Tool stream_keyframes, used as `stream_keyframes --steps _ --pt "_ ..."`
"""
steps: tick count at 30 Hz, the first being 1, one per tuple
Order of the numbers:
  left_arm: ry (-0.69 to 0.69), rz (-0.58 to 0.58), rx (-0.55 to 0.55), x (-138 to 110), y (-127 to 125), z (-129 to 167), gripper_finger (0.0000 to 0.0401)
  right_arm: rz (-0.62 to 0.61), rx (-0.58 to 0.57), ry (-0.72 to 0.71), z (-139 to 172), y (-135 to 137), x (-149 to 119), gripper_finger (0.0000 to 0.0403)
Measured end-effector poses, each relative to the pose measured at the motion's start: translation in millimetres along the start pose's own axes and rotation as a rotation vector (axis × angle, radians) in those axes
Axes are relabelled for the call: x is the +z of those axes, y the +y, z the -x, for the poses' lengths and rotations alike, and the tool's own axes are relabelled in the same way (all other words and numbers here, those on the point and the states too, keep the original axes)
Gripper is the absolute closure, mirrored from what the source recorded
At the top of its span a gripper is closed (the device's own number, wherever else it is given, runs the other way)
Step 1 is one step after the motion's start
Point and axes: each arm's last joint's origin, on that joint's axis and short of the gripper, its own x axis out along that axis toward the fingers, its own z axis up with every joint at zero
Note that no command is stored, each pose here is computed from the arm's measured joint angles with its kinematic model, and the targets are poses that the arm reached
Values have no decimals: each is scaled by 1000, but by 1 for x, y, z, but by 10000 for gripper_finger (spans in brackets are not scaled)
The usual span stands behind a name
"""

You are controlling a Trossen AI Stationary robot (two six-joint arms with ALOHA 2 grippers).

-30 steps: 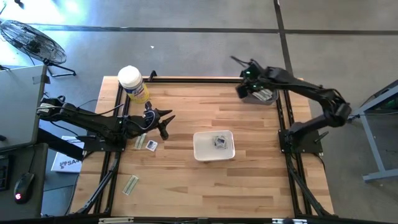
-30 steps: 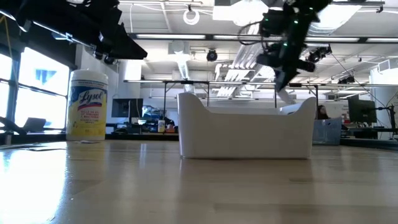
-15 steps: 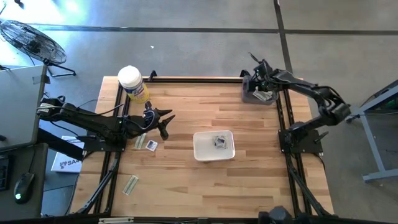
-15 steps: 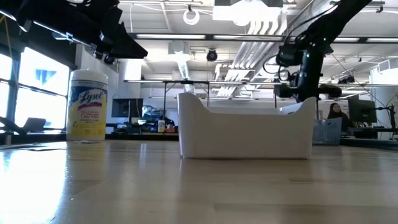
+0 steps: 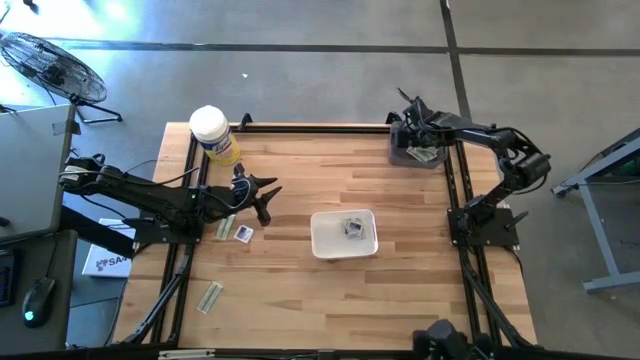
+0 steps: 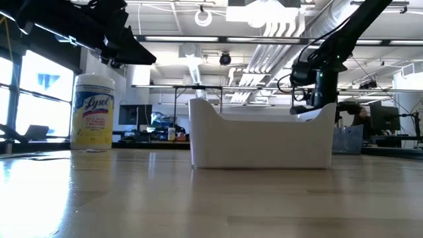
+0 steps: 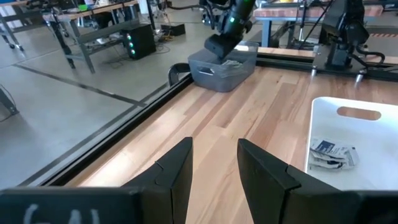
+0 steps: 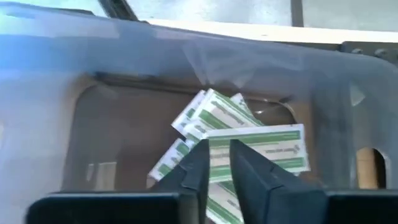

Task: Pick & Place First Aid Supplies
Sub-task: Put the blue alcohol pad into the white bin

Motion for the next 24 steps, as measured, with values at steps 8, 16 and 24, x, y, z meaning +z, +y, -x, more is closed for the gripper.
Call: stream_keyframes --steps 8,16,24 --pt "0 1 -5 0 0 0 277 70 44 -55 13 8 14 275" --pt "0 0 -4 0 0 0 277 265 87 -190 64 58 18 271" --pt "34 47 115 -5 5 2 277 497 479 -358 114 119 -1 274"
